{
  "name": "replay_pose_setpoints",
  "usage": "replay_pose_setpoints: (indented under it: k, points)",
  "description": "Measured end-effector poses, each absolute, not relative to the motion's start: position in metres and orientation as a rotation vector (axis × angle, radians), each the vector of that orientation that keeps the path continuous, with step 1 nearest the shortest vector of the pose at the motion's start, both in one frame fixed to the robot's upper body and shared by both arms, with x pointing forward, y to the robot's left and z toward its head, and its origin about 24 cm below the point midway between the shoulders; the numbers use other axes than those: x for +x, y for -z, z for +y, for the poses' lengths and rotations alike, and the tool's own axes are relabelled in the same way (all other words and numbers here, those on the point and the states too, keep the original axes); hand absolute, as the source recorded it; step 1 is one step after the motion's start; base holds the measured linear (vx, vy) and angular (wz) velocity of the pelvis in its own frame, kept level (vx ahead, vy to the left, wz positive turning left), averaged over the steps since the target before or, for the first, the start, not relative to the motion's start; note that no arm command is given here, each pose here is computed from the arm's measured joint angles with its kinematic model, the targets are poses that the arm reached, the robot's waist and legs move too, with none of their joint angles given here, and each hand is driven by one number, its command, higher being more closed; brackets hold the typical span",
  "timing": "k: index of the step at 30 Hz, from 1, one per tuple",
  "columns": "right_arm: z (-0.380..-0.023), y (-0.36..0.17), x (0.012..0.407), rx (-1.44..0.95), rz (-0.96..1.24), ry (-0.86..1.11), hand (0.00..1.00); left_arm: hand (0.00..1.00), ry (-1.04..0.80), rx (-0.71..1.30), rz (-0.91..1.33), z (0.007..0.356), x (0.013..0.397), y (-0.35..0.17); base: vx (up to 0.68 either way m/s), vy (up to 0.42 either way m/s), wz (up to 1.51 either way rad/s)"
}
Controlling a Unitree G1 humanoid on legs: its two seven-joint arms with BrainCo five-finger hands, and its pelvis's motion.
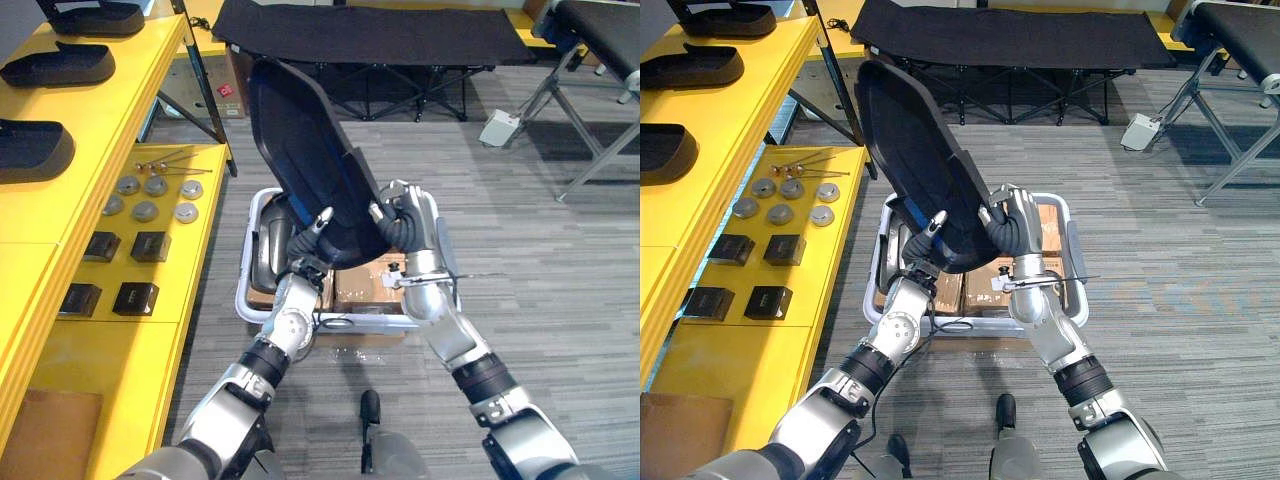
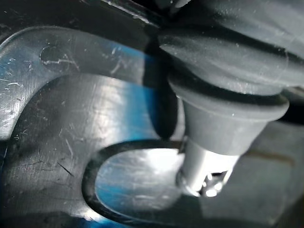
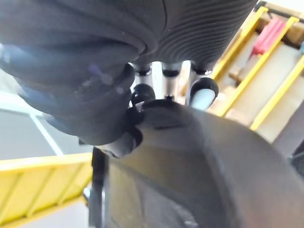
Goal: Walk over and take plastic housings, then place them on the shelf
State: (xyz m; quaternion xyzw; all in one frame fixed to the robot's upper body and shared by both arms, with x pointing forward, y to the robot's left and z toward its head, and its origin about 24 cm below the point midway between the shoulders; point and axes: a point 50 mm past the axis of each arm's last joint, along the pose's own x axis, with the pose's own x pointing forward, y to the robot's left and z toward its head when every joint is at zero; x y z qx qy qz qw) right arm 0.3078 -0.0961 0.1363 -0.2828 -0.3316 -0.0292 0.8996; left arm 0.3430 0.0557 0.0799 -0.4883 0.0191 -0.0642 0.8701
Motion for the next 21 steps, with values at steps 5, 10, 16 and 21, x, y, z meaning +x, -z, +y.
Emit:
replay_pose_setpoints:
  k: [5,10,16,21]
  points:
    - [-0.094,-0.13,0.303,-0.576,-0.671,0.048,1.0,1.0,0.129,-1.037,0.042,0.057,0.338,-0.072,0.0,0.0,0.0]
    - [-0.094,-0.127,0.299,-0.565,-0.667,0.053,1.0,1.0,0.142,-1.034,0.029,0.056,0.333,-0.07,0.0,0.0,0.0]
    - [-0.096,-0.124,0.288,-0.441,-0.646,0.052,0.0,1.0,0.127,-0.974,-0.045,0.058,0.325,-0.08,0.0,0.0,0.0]
    - [-0.101,-0.097,0.277,-0.389,-0.515,0.045,0.0,1.0,0.033,-0.887,-0.124,0.07,0.321,-0.092,-0.01,0.004,0.01]
